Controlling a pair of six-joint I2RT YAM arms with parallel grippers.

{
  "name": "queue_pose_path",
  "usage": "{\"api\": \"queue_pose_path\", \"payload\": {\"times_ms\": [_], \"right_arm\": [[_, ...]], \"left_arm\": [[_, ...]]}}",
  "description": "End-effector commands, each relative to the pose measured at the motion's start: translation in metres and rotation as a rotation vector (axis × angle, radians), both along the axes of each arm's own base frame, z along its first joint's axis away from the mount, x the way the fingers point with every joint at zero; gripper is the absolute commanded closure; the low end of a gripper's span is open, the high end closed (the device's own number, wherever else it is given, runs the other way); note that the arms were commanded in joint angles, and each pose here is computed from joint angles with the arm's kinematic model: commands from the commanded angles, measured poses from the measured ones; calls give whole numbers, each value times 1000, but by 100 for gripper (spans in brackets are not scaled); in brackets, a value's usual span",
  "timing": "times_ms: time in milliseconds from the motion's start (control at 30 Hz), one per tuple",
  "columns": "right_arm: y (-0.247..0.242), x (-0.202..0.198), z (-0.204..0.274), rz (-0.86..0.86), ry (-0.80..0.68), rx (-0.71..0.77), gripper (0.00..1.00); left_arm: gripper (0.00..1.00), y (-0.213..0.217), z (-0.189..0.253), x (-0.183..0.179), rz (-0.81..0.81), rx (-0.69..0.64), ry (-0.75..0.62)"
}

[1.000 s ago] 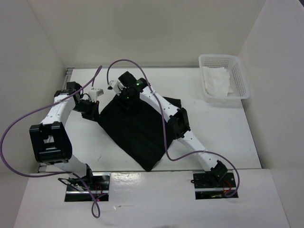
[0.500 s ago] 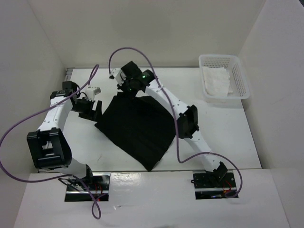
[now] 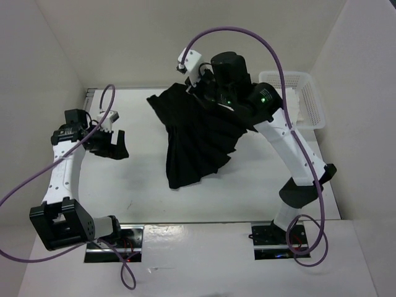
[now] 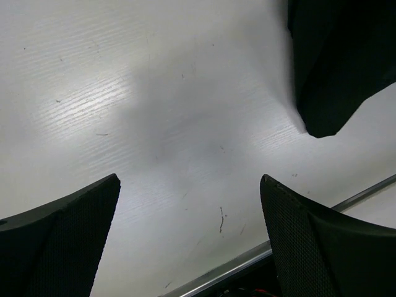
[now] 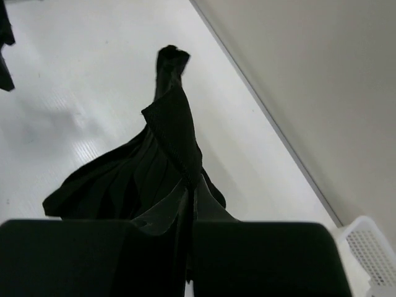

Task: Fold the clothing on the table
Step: Flatten the skirt out

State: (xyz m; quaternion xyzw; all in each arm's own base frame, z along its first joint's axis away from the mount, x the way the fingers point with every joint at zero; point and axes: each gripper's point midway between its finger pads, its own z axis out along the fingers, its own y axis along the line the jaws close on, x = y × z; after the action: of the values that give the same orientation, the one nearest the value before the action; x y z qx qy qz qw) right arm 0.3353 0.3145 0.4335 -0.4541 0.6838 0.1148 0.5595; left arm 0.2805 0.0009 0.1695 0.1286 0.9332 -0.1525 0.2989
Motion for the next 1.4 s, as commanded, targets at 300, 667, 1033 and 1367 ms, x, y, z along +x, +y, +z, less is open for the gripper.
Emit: {"api": "queue_pose_path", "payload": {"times_ms": [300,667,1033,1367], "right_arm": [[5,1,-9,14,-12,-14,100],[-14,19,-25,-36,20,-40,100],[1,8,-37,60,83,-43,100],[33,-25,-37,304,181,5,100]], "left_arm": [[2,-24,15,27,-7,-174,-145],[10,-57,-22,85,-205,-566,-61],[10,-82,-11,128,-518,-904,-213],[9,-123,6,111,-599,-961,-220]]}}
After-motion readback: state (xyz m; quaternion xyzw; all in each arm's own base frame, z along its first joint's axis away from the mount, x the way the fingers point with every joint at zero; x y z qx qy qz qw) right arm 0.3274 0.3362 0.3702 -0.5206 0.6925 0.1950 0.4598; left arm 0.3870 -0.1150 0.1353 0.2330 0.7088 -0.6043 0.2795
